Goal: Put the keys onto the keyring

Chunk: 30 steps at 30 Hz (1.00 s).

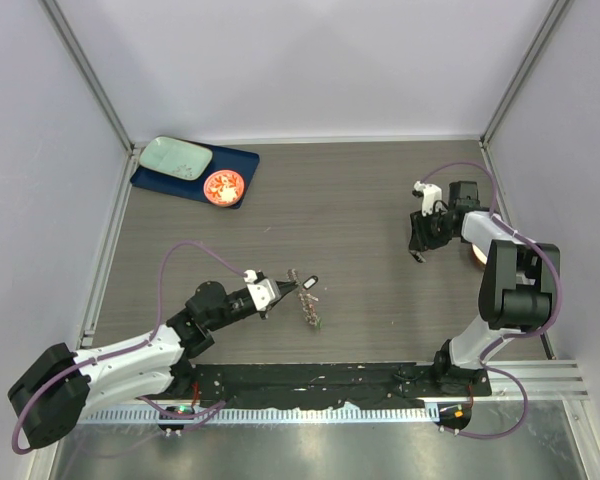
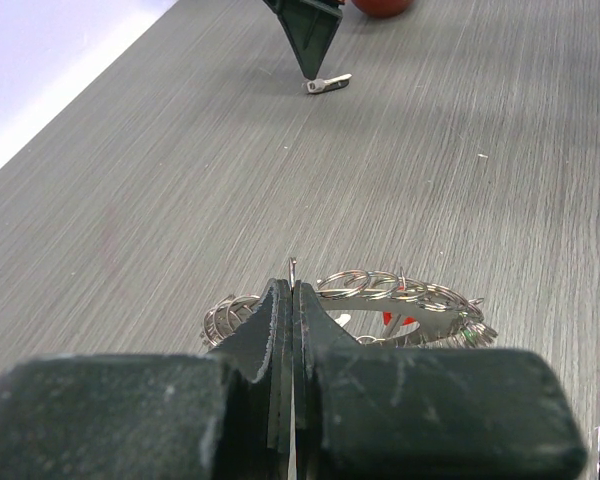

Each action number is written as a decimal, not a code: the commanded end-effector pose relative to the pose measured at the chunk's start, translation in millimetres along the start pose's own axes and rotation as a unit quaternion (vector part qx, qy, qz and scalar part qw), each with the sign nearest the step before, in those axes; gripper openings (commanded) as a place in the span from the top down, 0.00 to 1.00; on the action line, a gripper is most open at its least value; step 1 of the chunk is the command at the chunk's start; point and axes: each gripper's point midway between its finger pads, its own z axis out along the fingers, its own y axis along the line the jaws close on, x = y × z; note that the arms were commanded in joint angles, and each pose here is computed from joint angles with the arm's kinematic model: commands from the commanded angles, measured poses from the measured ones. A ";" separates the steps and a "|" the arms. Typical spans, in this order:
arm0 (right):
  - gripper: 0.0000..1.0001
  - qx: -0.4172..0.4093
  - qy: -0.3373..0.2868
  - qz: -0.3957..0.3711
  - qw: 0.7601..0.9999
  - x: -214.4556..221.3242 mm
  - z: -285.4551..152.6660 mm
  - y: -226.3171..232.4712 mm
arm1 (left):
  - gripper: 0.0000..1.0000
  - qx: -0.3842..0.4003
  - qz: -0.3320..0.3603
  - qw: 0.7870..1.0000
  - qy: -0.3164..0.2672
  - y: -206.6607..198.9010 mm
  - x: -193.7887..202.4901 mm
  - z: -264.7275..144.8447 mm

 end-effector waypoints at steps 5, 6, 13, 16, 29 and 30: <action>0.58 0.007 -0.013 -0.035 0.999 -17.9 -1.1 -3.5 | 1.00 0.005 0.002 1.000 0.013 -2.0 4.0 1.4; 0.59 0.005 -0.013 -0.036 0.999 -18.4 -0.7 -3.0 | 1.00 0.006 0.002 1.000 0.013 -2.2 3.9 1.4; 0.64 -0.005 -0.007 -0.035 0.999 -17.6 3.3 -0.2 | 1.00 0.007 0.003 1.000 0.014 -2.4 3.8 1.5; 0.66 -0.009 -0.001 -0.033 0.999 -15.8 6.4 -0.7 | 1.00 0.008 0.002 1.000 0.015 -2.8 4.3 1.8; 0.74 -0.015 0.014 -0.028 0.999 -7.0 12.0 -0.2 | 1.00 0.010 0.002 1.000 0.017 -3.3 4.7 2.1; 0.73 -0.015 0.014 -0.029 0.999 -7.0 12.0 -0.2 | 1.00 0.010 0.002 1.000 0.018 -3.4 5.2 2.2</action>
